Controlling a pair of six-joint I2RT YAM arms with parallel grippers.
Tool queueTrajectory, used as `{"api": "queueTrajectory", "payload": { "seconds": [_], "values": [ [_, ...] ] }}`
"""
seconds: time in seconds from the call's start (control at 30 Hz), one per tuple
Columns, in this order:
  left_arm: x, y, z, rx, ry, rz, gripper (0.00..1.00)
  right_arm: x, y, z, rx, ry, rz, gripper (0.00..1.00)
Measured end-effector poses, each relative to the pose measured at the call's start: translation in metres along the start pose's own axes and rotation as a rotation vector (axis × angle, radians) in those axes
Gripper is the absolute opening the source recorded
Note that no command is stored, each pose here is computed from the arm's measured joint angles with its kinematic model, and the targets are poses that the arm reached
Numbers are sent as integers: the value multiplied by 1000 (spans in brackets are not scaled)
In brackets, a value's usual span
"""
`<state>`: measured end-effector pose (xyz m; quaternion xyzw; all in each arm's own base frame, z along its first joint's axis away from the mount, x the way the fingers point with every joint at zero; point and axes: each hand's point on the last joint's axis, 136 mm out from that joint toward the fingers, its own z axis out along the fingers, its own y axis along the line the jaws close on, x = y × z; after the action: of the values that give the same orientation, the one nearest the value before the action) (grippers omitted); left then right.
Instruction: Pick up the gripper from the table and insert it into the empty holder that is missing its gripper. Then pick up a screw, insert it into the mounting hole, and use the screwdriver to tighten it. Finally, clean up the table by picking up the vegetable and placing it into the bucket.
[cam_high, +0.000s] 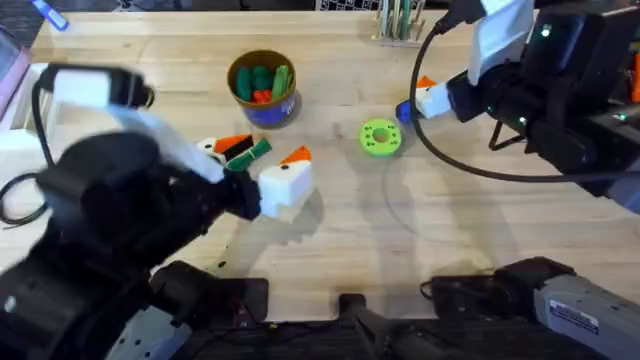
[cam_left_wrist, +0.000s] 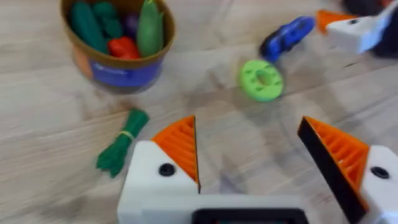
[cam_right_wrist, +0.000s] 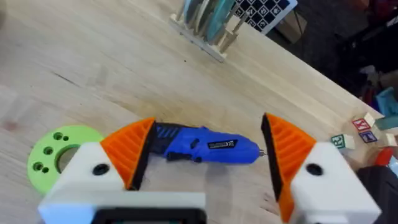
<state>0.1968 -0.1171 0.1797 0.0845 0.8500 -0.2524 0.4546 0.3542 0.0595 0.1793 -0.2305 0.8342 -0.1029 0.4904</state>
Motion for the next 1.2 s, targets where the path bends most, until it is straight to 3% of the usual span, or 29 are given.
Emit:
{"api": "queueTrajectory", "payload": {
  "seconds": [0.17,0.3,0.5,0.73,0.9,1.2],
  "values": [
    [-2,15,24,-103,158,69,985,0,0,0,0,0,3,991],
    [15,32,44,-175,281,108,985,2,1,0,-3,8,2,991],
    [32,51,55,-237,380,158,985,7,3,0,-11,28,0,991],
    [42,88,59,-330,489,135,985,7,3,0,-11,28,2,991],
    [40,109,67,-357,547,169,986,7,3,0,-11,28,3,991],
    [75,127,79,-343,714,206,985,12,5,0,-20,49,-1,991]
  ]
}}
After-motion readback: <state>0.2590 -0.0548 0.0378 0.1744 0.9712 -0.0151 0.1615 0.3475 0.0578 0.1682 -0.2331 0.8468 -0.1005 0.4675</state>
